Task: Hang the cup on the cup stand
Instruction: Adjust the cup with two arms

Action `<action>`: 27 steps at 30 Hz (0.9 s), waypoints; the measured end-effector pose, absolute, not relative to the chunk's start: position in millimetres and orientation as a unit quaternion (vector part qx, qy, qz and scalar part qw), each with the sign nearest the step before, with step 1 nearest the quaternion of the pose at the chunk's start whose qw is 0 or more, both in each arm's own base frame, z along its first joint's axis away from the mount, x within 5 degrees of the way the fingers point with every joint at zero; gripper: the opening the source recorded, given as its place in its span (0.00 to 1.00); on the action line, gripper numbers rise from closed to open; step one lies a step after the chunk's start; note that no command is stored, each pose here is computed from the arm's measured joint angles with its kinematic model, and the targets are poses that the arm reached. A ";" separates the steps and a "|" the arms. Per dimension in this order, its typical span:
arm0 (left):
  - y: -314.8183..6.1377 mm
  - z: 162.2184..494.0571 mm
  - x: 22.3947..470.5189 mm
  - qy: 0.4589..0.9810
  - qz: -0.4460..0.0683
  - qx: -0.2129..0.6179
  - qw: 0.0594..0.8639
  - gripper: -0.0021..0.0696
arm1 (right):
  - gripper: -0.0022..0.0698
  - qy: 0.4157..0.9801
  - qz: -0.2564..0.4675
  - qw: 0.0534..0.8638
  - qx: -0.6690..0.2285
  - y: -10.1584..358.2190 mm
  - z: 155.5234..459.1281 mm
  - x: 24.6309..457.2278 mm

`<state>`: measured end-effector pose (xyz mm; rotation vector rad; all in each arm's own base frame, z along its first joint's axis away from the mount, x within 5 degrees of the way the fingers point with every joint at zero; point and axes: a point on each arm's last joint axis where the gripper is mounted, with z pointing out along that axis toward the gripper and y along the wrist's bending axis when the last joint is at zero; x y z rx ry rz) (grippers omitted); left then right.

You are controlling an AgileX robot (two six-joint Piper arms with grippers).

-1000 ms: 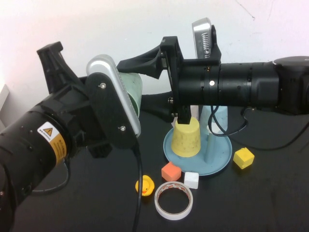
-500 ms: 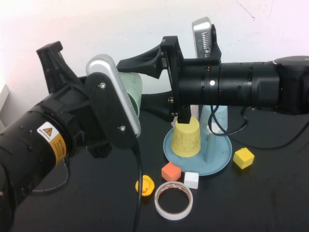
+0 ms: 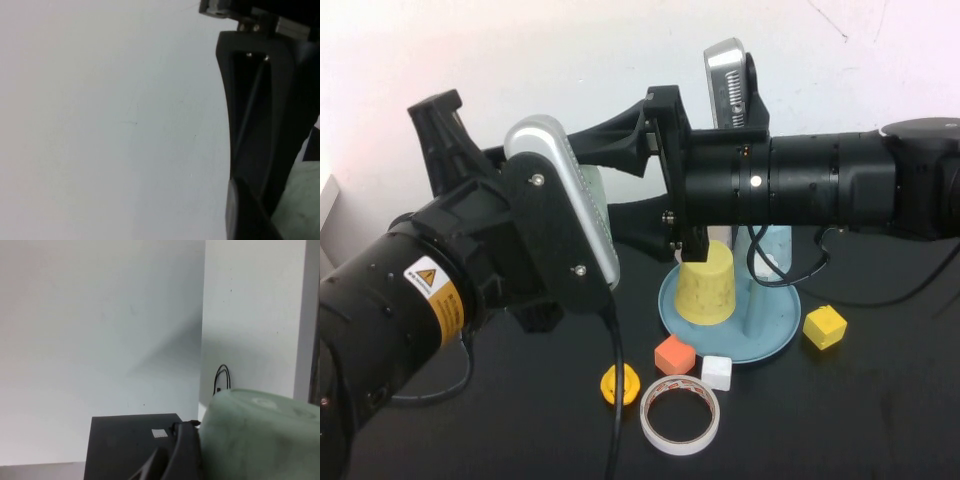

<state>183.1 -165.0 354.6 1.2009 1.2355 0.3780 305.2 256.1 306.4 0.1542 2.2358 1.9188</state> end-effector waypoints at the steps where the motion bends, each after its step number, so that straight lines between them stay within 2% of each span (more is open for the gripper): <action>1: -165.0 354.6 183.1 0.542 0.164 0.524 0.636 0.37 | 0.82 0.755 0.647 0.096 0.051 256.1 306.3 305.2; 16: -166.0 354.5 182.5 0.541 0.158 0.526 0.637 0.39 | 0.82 0.757 0.642 0.113 0.042 248.4 305.5 310.7; 27: -171.6 353.4 178.8 0.536 0.118 0.536 0.641 0.39 | 0.82 0.767 0.622 0.148 0.059 246.2 302.1 317.8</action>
